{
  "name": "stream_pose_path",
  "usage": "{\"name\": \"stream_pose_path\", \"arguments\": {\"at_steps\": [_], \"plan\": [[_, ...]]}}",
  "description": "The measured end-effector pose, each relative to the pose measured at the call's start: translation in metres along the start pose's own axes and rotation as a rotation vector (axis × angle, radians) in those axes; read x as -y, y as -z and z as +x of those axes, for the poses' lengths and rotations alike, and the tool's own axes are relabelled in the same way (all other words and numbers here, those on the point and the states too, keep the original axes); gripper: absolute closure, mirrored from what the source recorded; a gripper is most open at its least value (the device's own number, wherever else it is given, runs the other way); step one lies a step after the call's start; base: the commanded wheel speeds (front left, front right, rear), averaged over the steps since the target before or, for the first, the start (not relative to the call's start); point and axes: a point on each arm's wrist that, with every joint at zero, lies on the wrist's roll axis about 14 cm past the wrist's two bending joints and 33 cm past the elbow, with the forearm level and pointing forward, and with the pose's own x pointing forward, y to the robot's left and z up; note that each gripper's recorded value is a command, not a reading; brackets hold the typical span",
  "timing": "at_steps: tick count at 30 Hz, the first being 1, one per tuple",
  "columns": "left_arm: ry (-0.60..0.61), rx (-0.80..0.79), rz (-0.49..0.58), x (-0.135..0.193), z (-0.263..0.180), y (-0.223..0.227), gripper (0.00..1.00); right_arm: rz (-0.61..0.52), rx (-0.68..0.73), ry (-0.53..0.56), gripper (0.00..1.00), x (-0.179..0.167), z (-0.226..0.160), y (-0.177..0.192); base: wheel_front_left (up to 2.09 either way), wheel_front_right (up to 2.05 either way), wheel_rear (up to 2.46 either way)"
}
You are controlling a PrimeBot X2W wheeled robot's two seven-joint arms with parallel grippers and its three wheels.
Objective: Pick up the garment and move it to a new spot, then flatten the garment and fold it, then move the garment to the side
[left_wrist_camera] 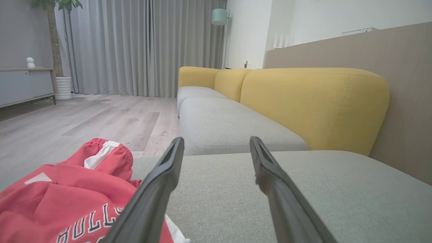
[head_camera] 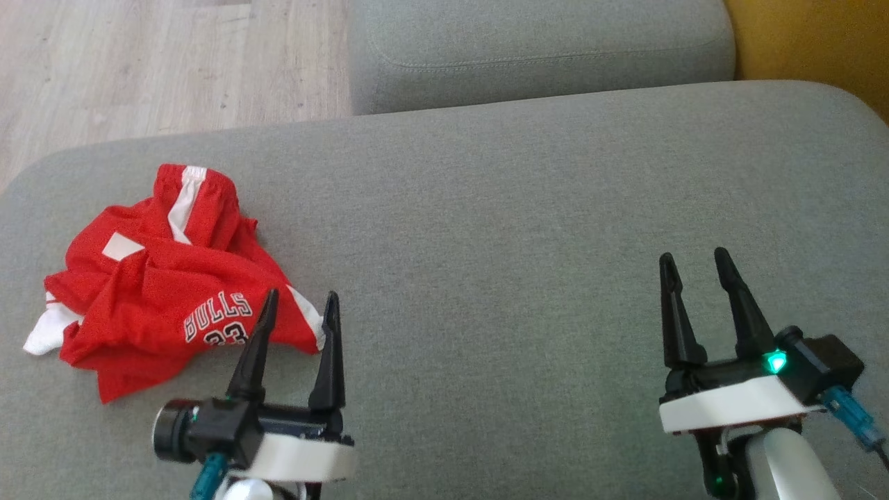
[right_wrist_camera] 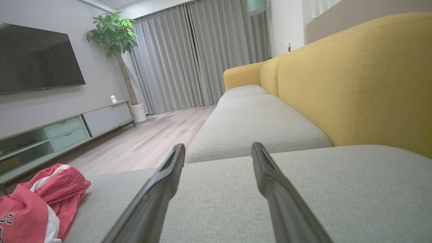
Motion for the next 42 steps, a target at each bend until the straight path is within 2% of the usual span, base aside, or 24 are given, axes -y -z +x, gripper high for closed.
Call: {"name": "stream_pose_path", "arguments": {"at_steps": [6,10,21,32,42], "plan": [[0.033,-0.068,0.048,0.004,-0.013,0.026,0.0,0.04,-0.009,0.006,0.0,-0.001,-0.007,0.007,0.0,0.0,0.0],[0.015,-0.127,0.052,-0.002,-0.02,0.044,0.0,0.06,-0.026,0.007,0.0,-0.003,-0.01,0.013,0.0,0.0,0.0],[-0.028,-0.097,0.042,-0.014,-0.022,0.035,0.0,0.07,-0.035,-0.012,0.0,-0.009,-0.007,0.016,0.0,0.0,0.0],[-0.144,-0.061,0.058,-0.046,-0.039,0.021,0.0,0.111,-0.053,-0.132,0.0,-0.049,0.004,0.021,0.0,0.0,0.0],[-0.277,-0.05,0.067,-0.077,-0.074,0.016,0.0,0.14,-0.097,-0.265,0.0,-0.094,0.003,0.032,0.0,0.0,0.0]]}}
